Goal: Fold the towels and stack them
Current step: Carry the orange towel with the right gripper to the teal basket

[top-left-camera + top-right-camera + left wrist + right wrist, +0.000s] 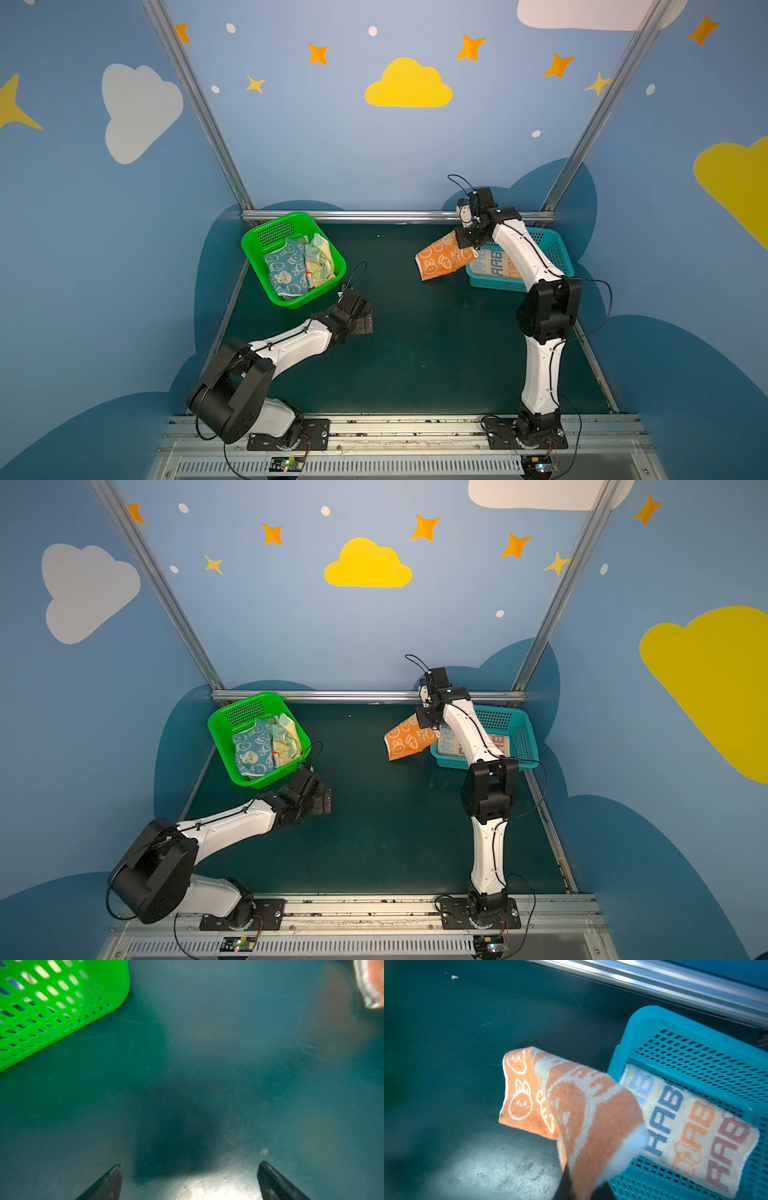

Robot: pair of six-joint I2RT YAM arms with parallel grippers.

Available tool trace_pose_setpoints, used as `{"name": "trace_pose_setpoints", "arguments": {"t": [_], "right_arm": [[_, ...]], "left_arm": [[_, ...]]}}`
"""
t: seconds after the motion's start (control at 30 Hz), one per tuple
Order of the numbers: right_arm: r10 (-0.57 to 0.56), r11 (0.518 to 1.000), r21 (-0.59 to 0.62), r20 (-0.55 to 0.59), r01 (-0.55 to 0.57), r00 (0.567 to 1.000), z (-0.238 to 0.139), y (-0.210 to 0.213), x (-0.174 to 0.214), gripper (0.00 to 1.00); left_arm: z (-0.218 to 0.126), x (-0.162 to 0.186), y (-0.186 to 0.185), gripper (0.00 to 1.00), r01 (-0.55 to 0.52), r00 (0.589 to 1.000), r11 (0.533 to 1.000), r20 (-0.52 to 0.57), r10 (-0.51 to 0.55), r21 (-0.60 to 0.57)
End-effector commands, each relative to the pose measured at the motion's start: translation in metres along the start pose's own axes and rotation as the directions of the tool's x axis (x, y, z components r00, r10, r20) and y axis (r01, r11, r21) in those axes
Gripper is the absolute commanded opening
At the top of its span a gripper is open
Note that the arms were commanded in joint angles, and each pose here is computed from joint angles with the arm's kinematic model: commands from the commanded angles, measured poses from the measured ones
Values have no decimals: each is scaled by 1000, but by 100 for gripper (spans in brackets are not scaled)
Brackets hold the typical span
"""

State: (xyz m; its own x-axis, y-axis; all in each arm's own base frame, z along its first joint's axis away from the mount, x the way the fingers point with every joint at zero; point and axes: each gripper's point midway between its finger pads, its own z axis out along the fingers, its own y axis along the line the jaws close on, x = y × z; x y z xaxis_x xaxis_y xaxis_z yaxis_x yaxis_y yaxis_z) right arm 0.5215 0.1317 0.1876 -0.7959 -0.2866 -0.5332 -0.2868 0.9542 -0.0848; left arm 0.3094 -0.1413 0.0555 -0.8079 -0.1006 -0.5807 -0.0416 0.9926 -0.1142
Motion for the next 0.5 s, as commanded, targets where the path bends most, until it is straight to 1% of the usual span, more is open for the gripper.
{"name": "trace_pose_setpoints", "arguments": {"t": [0.0, 0.07, 0.17, 0.23, 0.37, 0.47], "right_arm": [[-11, 997, 74, -24, 13, 1000, 2, -29, 4, 0], [-5, 991, 137, -20, 8, 1000, 0, -50, 3, 0], [14, 983, 185, -17, -10, 1000, 0, -76, 5, 0], [32, 980, 195, -12, -29, 999, 1, -90, 8, 0], [61, 978, 200, -7, -59, 998, 11, -116, 18, 0], [78, 976, 204, -4, -76, 997, 20, -131, 25, 0]], "left_arm": [[-4, -3, 1, 100, -3, 1000, 1000, -2, 3, -3], [-4, -2, 0, 100, 0, 1000, 1000, -4, 0, 0], [-5, -2, 1, 99, 0, 1000, 1000, -6, 0, -3], [-7, -2, 1, 99, 10, 1000, 1000, 1, -10, 1], [-16, -8, -4, 99, 40, 998, 998, 49, -42, 58], [-25, -14, -4, 100, 43, 995, 996, 81, -50, 79]]}}
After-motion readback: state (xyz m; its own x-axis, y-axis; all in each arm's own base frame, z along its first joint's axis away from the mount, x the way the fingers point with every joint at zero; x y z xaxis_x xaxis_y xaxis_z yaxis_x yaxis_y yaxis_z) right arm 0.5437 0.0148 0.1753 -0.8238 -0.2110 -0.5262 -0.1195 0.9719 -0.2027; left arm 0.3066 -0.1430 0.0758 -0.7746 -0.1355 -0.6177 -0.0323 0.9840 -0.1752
